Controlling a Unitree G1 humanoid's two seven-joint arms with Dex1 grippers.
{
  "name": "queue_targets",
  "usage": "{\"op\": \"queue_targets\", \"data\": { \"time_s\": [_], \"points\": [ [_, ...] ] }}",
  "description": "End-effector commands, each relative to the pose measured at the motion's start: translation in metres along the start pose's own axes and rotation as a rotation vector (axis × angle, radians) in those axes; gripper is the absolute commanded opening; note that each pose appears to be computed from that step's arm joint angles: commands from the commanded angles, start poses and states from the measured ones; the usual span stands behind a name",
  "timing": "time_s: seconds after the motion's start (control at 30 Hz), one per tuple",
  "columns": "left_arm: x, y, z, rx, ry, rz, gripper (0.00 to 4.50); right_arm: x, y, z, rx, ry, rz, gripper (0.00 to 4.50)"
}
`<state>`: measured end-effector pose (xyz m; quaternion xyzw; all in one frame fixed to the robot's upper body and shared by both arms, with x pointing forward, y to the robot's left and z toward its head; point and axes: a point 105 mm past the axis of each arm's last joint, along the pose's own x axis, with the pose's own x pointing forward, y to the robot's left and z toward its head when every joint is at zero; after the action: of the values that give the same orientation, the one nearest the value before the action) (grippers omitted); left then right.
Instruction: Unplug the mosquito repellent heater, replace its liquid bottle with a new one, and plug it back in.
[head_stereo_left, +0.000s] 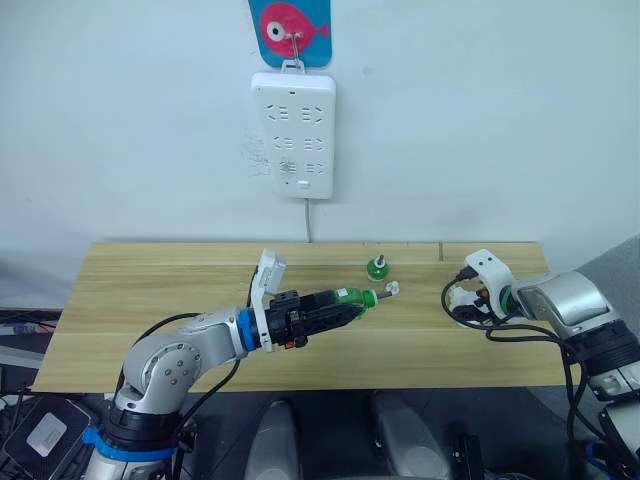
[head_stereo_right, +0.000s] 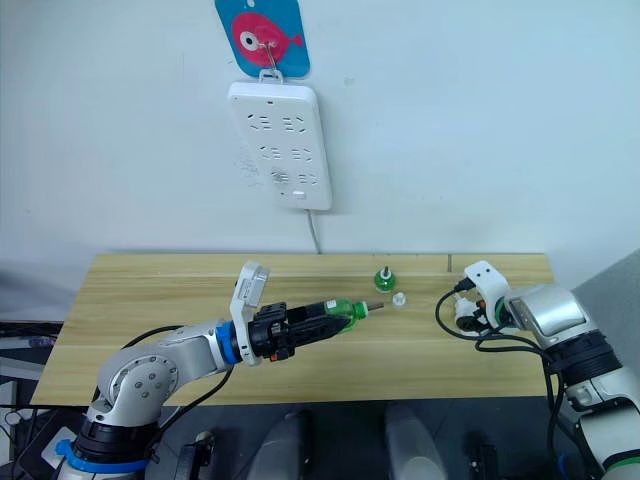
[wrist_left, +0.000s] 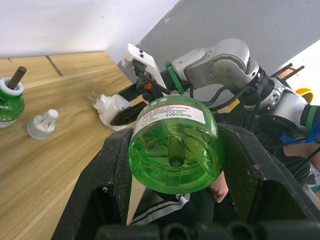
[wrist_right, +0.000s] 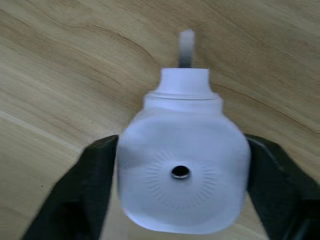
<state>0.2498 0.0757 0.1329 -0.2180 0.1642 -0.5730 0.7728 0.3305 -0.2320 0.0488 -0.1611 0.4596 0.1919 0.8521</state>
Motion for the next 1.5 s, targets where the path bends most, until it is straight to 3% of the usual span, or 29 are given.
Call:
{"op": "queue_targets", "data": {
  "time_s": [0.03, 0.13, 0.33, 0.47, 0.53, 0.83, 1.0, 1.5],
  "points": [
    [0.001, -0.007, 0.005, 0.042, -0.005, -0.033, 2.3, -0.008, -0.003, 0.001, -0.018, -0.025, -0.008, 2.96],
    [0.0, -0.006, 0.009, 0.048, 0.001, -0.04, 2.3, -0.022, -0.001, 0.007, -0.046, -0.086, 0.015, 2.96],
    [-0.013, -0.01, 0.017, 0.037, 0.037, -0.089, 2.3, -0.077, 0.021, 0.046, -0.072, -0.357, 0.204, 2.96],
    [-0.025, -0.01, 0.027, 0.005, 0.053, -0.12, 2.3, -0.128, 0.051, 0.071, -0.02, -0.633, 0.491, 2.96],
    [-0.028, -0.012, 0.034, 0.004, 0.056, -0.146, 2.3, -0.145, 0.066, 0.072, -0.025, -0.697, 0.608, 2.96],
    [-0.027, -0.03, 0.068, -0.048, -0.02, -0.28, 2.3, -0.183, 0.112, 0.077, -0.01, -0.752, 0.97, 2.96],
    [-0.025, -0.038, 0.074, -0.059, -0.023, -0.312, 2.3, -0.183, 0.12, 0.08, 0.028, -0.759, 1.01, 2.96],
    [-0.018, -0.043, 0.06, -0.073, 0.012, -0.319, 2.3, -0.184, 0.134, 0.082, 0.074, -0.745, 1.074, 2.96]
  ]
}}
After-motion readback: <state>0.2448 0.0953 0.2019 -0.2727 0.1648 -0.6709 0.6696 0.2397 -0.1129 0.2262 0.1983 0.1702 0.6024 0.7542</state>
